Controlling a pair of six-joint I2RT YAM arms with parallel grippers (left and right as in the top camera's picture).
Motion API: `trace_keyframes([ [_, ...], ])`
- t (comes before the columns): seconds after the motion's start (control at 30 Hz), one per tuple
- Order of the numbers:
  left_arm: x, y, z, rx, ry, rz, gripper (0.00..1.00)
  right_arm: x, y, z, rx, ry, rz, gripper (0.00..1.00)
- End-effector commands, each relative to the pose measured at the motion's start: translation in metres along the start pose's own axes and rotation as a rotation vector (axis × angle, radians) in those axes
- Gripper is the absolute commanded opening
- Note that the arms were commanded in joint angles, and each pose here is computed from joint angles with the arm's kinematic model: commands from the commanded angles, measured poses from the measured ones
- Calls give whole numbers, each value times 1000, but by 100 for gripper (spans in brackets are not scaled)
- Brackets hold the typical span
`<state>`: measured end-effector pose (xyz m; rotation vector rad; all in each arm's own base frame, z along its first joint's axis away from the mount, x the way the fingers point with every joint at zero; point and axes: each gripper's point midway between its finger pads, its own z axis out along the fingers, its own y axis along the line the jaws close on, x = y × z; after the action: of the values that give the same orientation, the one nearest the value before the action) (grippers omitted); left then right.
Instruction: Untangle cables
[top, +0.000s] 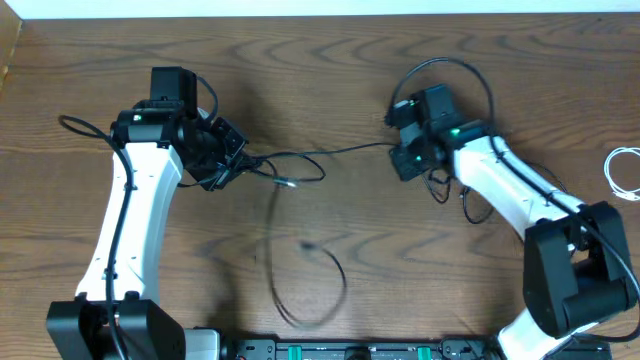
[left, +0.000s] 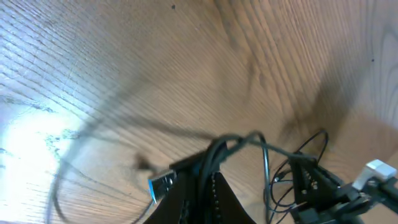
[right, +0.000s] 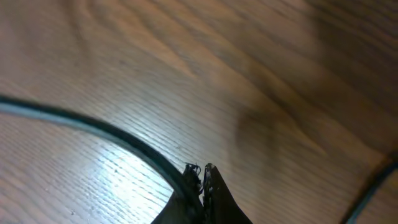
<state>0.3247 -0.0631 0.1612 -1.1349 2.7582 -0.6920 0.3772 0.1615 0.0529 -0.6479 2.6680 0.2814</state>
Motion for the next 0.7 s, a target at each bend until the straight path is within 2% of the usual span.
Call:
trace_keyframes([
  [0.0, -16, 17, -4, -83, -92, -5, 8, 7, -37, -8, 82, 7, 154, 1],
  [0.4, -40, 45, -16, -144, -158, -87, 8, 20, -72, -15, 117, 21, 318, 1],
  [0.67, -46, 56, -20, -189, -189, -105, 8, 21, -73, -16, 118, 22, 320, 1],
])
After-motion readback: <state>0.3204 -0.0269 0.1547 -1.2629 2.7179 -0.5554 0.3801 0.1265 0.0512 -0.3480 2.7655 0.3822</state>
